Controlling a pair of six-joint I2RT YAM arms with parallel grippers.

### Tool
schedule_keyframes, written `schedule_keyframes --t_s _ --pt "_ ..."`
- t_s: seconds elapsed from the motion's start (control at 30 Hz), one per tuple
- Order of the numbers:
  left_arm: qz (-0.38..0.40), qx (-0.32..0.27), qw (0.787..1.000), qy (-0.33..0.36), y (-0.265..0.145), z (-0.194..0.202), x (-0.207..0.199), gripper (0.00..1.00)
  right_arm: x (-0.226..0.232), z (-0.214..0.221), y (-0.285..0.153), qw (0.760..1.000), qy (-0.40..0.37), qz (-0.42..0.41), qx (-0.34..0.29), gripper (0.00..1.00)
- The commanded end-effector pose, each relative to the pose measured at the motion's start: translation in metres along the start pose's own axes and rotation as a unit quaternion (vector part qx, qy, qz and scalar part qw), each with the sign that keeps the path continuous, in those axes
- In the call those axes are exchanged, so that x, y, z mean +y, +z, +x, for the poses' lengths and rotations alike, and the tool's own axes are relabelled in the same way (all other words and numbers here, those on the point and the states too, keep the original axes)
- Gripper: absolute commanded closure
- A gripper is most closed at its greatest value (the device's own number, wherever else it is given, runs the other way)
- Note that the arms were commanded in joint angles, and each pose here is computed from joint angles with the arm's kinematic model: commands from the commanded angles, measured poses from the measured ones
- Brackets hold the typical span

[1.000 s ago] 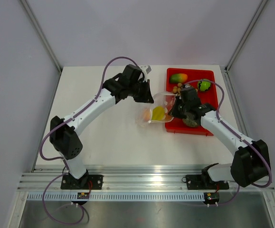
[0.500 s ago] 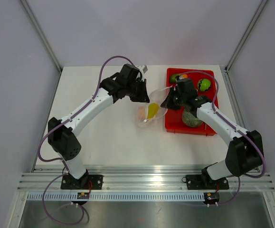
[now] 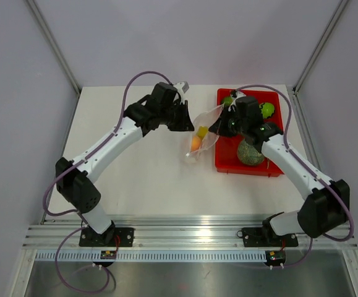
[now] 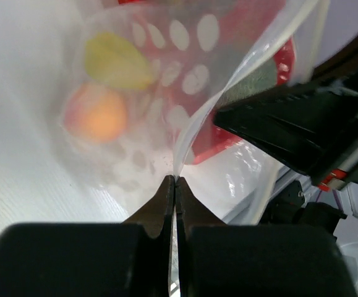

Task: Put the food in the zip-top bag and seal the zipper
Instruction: Adjust the zipper food storage bag at the center of the board.

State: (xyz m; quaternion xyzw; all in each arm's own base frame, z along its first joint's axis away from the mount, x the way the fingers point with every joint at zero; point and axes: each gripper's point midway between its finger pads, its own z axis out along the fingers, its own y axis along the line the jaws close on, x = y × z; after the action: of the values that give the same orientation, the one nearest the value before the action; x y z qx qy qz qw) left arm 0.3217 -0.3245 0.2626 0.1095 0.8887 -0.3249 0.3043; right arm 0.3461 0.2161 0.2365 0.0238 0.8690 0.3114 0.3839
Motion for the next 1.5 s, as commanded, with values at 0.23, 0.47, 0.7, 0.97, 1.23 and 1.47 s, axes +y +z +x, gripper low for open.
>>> schedule_keyframes --t_s 0.23,0.47,0.7,0.97,1.23,1.47 --pt "0.022 -0.019 0.999 0.017 -0.02 -0.017 -0.018 1.0 0.011 0.001 -0.007 1.0 -0.023 -0.016 0.011 1.0" --pt "-0.001 0.016 1.0 -0.004 0.005 0.003 0.001 1.0 -0.022 0.034 0.03 0.998 -0.01 0.023 0.059 1.0" --pt "-0.04 -0.016 0.999 0.003 -0.007 -0.014 0.008 1.0 -0.033 0.029 0.042 0.995 -0.037 0.056 0.078 0.7" --pt "-0.085 -0.023 0.996 0.001 -0.006 -0.018 0.023 1.0 -0.003 -0.016 -0.016 0.996 -0.078 0.048 0.012 0.14" --pt "-0.103 -0.03 0.994 -0.009 0.008 -0.016 0.034 1.0 -0.099 -0.014 -0.093 0.97 -0.015 0.231 -0.071 0.18" --pt "-0.094 -0.024 0.995 -0.008 0.011 -0.013 0.033 1.0 -0.164 0.006 -0.097 0.959 0.174 0.206 -0.092 0.13"
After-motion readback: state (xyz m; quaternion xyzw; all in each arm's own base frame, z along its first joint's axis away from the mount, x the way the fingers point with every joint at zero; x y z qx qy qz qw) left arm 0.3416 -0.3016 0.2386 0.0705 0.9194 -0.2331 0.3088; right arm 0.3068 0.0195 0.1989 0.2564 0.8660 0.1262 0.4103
